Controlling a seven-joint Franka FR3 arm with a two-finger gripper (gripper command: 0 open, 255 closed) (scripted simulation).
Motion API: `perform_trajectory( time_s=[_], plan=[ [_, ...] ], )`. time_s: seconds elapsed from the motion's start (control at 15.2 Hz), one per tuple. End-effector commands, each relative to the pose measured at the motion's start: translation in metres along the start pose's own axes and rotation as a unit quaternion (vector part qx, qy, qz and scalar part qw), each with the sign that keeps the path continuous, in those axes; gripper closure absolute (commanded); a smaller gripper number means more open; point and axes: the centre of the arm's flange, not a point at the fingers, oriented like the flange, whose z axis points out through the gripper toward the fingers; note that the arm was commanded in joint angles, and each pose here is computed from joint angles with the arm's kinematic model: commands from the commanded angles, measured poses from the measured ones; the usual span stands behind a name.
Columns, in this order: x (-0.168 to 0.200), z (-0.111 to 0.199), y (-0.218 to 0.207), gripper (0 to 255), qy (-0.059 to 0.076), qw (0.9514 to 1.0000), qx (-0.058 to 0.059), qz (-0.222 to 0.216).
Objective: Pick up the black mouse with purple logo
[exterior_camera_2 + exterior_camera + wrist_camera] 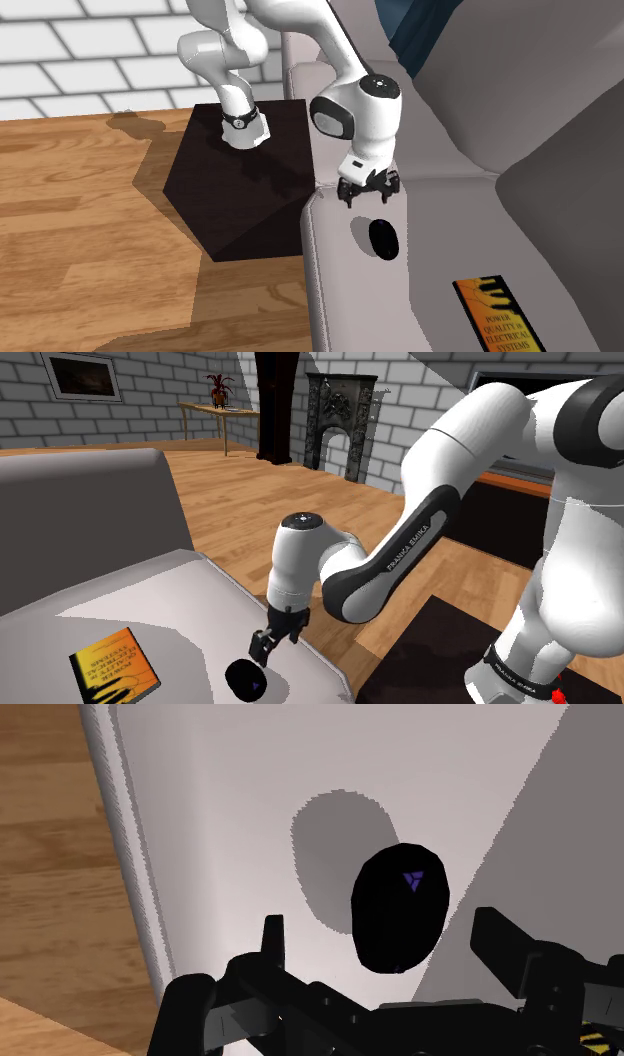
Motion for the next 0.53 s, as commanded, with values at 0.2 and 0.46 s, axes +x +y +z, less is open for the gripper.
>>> perform_trajectory(
  time_s=[0.2, 0.46],
  plan=[
    [0.008, 0.053, -0.038, 0, -0.008, 0.9999, 0.001, 0.006],
    [0.009, 0.079, -0.048, 0, -0.011, 0.9999, 0.001, 0.007]
  ],
)
